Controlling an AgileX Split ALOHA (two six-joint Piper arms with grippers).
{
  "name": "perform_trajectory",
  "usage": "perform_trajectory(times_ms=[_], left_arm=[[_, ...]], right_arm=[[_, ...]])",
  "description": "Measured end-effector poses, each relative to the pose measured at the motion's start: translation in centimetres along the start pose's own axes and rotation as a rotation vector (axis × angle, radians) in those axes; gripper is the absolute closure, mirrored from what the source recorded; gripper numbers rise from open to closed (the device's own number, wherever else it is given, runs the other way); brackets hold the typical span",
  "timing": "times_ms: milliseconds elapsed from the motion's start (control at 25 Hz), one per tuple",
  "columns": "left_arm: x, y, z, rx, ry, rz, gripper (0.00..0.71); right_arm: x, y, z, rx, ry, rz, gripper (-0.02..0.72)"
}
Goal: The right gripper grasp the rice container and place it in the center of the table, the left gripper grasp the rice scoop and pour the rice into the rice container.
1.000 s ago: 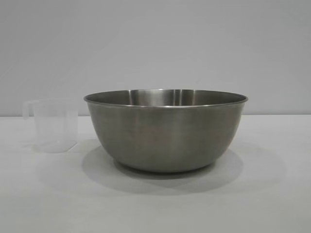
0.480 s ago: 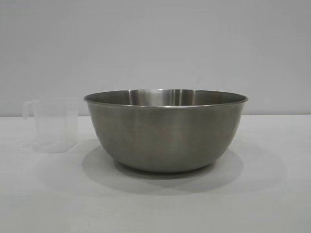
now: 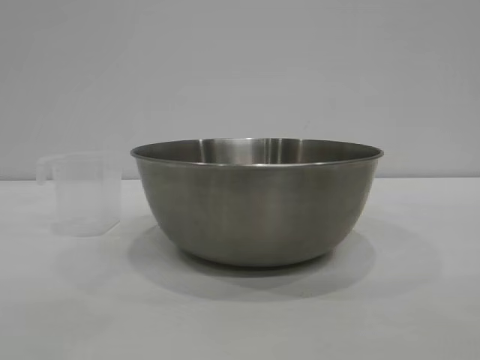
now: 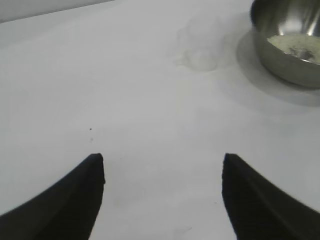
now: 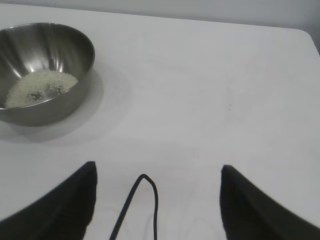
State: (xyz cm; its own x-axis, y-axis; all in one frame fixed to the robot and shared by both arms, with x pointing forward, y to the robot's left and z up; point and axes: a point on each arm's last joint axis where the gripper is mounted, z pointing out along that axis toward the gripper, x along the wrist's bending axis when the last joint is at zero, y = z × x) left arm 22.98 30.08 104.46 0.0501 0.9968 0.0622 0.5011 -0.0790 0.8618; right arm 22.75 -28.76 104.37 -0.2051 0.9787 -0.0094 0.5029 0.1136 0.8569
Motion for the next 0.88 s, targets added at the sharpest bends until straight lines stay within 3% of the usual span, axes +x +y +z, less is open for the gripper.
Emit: perform_trajectory(times_ms=[720,880], left_arm=[[-0.01,0.00,0.00,0.001,0.013,-0.008,0.273],[-0.01,0.00,0.00,0.001,0.013,-0.008,0.273]], right_arm=[[0.00,0.00,0.00,0.000,0.002,-0.001,0.258],[-0.03,-0.02,-0.04,0.000,0.026,-0.016,0.258]])
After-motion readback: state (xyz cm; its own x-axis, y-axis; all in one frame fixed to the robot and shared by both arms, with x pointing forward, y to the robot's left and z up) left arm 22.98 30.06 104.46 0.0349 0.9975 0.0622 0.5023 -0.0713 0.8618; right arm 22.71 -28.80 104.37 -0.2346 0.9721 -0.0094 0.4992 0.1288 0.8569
